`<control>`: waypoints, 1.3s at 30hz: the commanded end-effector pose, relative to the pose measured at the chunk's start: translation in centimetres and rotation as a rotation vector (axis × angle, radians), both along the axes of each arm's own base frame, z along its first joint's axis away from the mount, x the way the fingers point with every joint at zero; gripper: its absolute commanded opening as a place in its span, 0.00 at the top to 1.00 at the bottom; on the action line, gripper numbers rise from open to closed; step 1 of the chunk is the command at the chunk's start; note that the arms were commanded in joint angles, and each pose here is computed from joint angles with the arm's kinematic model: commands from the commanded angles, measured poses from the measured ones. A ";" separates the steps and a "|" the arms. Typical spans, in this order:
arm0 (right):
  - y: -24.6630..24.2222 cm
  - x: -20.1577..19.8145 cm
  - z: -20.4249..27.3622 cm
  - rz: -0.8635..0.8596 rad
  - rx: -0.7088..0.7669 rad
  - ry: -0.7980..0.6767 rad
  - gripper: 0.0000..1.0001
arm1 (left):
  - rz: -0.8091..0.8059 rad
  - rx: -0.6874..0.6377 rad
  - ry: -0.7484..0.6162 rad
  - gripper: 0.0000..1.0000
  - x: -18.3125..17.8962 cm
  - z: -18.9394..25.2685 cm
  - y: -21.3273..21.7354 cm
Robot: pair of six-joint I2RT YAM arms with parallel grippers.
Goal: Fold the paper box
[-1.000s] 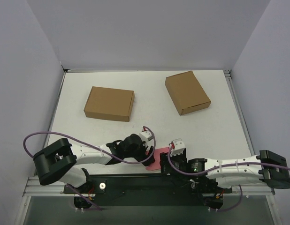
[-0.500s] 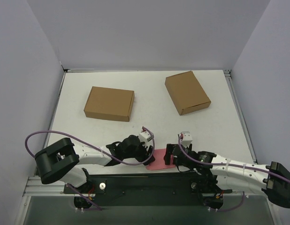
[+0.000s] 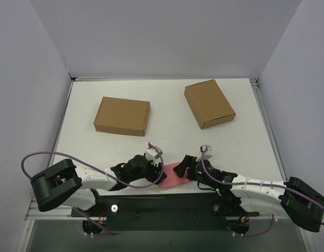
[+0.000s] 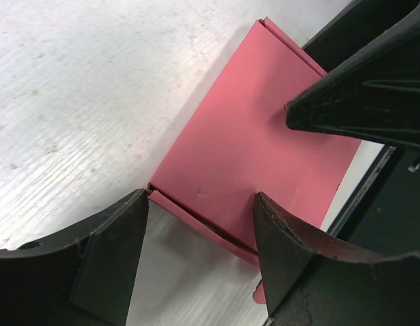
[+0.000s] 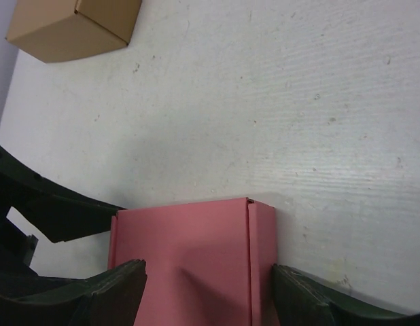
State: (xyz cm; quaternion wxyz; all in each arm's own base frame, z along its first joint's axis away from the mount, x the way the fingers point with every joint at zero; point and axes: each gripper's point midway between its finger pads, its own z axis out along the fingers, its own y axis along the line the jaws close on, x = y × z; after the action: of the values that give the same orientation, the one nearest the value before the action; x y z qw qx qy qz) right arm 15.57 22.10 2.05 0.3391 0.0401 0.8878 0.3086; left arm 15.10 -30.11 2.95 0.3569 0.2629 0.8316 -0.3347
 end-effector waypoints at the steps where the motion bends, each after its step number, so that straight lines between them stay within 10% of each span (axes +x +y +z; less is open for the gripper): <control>1: 0.5 -5.1 -4.3 0.094 0.049 0.252 0.27 | -0.058 -0.042 0.011 0.33 -1.7 -0.3 -0.1; 23: 1.2 -6.1 -2.6 0.112 0.193 0.268 0.34 | -0.015 -0.304 -0.112 0.37 -2.3 5.3 2.0; 39: -2.7 -6.4 -5.9 0.056 -0.088 0.269 0.39 | 0.001 -0.237 -0.061 0.39 -2.4 3.1 2.5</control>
State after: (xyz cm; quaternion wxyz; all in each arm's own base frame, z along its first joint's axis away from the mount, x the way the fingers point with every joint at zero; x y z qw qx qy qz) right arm 11.82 24.12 2.11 0.2477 0.0628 0.8808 0.3986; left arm 12.63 -26.39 4.28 0.4021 0.2318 0.7934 -0.3938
